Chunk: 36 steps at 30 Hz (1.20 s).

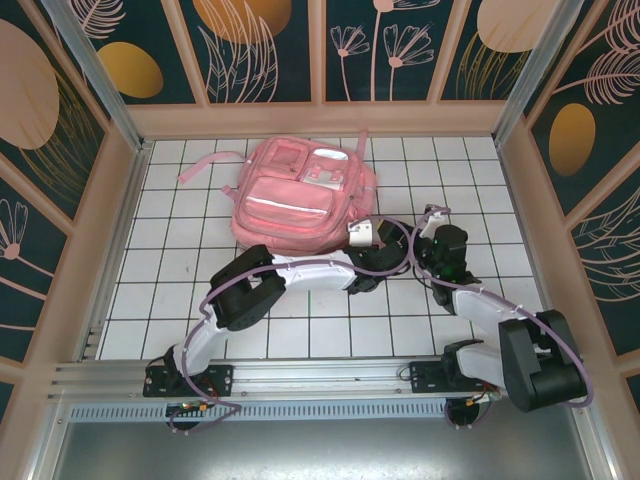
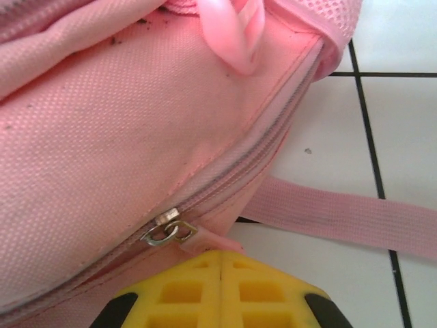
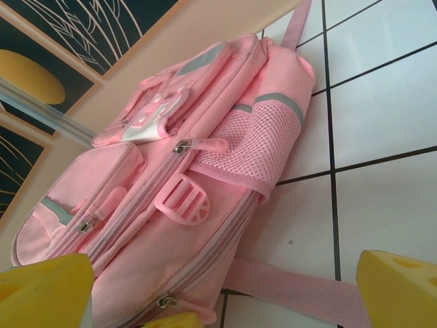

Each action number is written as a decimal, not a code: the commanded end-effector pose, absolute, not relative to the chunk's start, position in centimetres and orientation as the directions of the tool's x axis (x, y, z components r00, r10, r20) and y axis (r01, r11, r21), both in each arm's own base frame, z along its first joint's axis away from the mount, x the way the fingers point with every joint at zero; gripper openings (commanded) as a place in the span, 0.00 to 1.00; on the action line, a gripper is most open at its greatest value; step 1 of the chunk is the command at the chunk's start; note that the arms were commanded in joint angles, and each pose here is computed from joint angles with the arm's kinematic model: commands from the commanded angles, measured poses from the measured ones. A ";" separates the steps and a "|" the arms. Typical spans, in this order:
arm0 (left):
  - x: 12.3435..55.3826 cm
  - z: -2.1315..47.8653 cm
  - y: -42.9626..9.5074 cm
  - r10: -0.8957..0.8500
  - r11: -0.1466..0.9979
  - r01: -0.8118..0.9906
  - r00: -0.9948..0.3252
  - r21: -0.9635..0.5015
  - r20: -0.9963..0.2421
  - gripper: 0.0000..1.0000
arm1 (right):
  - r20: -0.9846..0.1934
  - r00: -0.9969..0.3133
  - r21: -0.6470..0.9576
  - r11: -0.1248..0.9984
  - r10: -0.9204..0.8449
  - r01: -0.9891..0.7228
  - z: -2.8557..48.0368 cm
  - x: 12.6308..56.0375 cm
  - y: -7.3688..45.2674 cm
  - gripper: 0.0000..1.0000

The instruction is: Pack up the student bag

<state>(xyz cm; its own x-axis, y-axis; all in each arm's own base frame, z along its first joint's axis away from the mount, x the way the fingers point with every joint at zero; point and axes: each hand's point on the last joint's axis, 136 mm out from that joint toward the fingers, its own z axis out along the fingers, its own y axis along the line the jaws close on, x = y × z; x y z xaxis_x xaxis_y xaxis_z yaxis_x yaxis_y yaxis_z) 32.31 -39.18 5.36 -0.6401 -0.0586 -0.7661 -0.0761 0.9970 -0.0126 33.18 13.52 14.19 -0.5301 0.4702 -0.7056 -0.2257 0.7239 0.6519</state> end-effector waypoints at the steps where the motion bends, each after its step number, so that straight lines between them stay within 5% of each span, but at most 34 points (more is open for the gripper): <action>1: 32.8 5.3 -36.4 -0.055 0.994 -0.111 -0.637 0.021 -0.769 0.00 | -0.698 -0.512 0.681 0.686 0.501 -0.256 15.4 33.5 13.6 0.99; 12: 31.0 9.2 -34.1 -0.143 0.990 -0.079 -0.612 -0.120 -0.778 0.00 | -0.619 -0.584 0.748 0.620 0.525 -0.236 14.3 34.3 13.8 0.94; 24: 30.0 8.3 -36.2 -0.147 0.975 0.025 -0.669 -0.220 -0.729 0.00 | -0.543 -0.674 0.784 0.589 0.501 -0.194 12.1 35.8 16.3 0.90; 30: 30.3 7.2 -38.7 -0.182 0.960 0.024 -0.706 -0.280 -0.685 0.19 | -0.487 -0.678 0.828 0.538 0.551 -0.157 11.6 36.6 15.0 0.91; 36: 31.7 6.0 -38.8 -0.169 0.982 -0.057 -0.691 -0.180 -0.703 0.33 | -0.497 -0.659 0.826 0.541 0.564 -0.159 12.1 36.3 14.3 0.92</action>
<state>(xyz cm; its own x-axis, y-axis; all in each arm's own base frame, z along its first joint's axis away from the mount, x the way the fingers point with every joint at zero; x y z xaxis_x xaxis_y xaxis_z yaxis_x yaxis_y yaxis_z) 30.92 -39.55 6.43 -0.7025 -0.1694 -0.6912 0.0017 0.9709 -0.2396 36.26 14.35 10.34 -0.6851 0.5539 -0.4731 -0.1070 0.5659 0.8175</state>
